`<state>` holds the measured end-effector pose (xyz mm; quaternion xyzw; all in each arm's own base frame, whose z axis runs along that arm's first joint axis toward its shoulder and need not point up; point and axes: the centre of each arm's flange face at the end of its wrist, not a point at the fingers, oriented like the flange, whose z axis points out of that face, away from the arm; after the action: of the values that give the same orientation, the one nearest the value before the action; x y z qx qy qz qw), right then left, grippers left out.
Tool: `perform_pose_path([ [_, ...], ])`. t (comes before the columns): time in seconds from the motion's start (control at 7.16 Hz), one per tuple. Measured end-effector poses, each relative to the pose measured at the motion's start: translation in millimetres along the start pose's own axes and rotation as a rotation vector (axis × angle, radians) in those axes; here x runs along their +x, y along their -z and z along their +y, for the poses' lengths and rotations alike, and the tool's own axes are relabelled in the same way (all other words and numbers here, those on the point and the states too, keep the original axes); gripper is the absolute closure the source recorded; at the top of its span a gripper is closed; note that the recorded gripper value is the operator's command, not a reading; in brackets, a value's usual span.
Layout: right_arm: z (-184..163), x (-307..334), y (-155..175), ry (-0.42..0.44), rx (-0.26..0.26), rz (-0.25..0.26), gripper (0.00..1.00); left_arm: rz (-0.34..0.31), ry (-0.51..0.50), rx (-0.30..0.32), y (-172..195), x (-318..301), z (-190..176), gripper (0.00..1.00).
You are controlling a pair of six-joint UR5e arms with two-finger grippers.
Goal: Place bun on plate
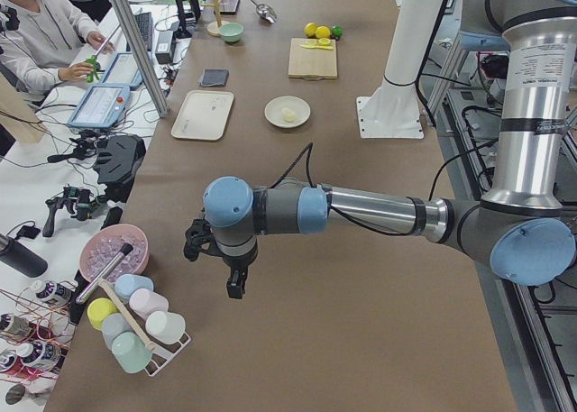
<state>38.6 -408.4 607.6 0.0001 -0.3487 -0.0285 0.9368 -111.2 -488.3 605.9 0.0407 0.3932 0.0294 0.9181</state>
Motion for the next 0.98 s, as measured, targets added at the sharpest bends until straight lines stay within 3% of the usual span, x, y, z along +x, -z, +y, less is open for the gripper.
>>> perform_pose_path([
  [0.98,-0.9,-0.8,0.5,0.002,0.002,-0.003,0.0,-0.006,0.005,-0.004,-0.8,-1.6,0.9,0.02],
])
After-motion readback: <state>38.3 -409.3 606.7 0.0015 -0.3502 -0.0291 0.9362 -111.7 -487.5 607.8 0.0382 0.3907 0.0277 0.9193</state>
